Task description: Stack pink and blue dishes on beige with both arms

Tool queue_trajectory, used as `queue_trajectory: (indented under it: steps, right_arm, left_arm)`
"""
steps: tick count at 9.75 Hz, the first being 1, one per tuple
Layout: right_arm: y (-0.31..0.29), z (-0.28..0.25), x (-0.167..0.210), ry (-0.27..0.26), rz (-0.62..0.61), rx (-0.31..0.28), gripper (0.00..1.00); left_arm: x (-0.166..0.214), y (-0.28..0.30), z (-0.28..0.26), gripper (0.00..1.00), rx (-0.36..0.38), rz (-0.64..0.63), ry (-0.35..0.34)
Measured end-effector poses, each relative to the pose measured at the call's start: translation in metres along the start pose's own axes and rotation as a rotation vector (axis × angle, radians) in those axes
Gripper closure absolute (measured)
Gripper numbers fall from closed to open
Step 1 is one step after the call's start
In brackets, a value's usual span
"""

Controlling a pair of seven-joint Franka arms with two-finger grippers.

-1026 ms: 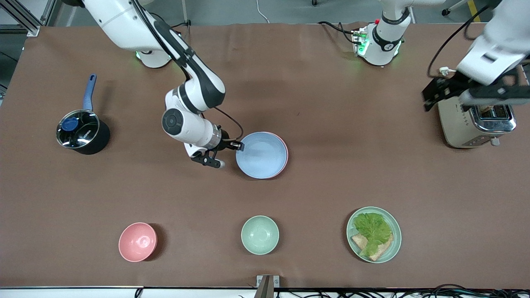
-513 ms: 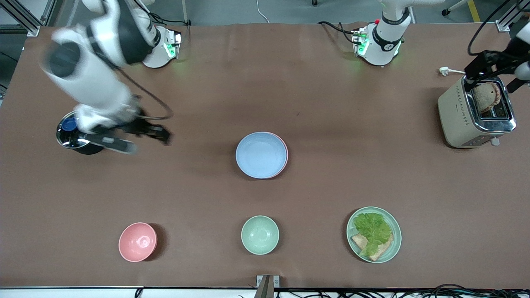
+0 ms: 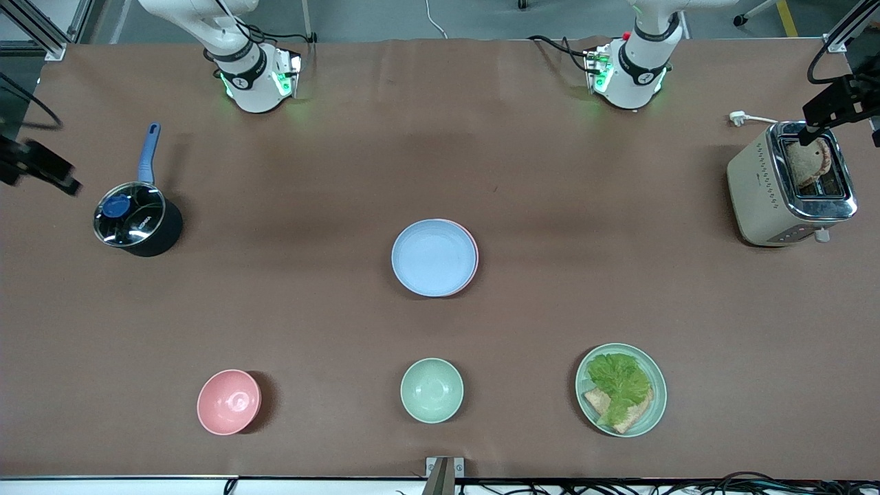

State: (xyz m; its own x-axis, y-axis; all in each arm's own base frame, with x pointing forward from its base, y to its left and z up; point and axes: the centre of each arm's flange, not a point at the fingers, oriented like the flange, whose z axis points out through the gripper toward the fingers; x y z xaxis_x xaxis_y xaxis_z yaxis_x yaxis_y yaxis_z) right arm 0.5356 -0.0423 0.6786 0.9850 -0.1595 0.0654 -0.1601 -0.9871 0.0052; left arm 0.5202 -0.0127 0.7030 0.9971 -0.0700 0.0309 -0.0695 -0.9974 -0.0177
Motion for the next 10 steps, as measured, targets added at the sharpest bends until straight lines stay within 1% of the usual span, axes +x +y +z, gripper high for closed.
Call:
queue_trajectory:
  steps: [1, 4, 7, 10]
  right_arm:
    - [-0.006, -0.004, -0.002, -0.004, -0.008, 0.000, 0.00]
    - [-0.015, 0.007, 0.003, -0.024, -0.017, -0.004, 0.00]
    - [-0.015, 0.007, 0.003, -0.023, -0.030, -0.005, 0.00]
    - [-0.011, 0.006, 0.004, -0.025, -0.049, -0.006, 0.00]
  left_arm:
    - [-0.002, 0.000, 0.001, 0.00, -0.002, -0.001, -0.004]
    - [-0.003, 0.000, 0.004, 0.00, -0.003, -0.002, -0.012]
    - [-0.003, 0.004, 0.008, 0.00, -0.037, -0.003, -0.016]
    - [0.000, 0.005, 0.013, 0.00, -0.038, -0.029, -0.016]
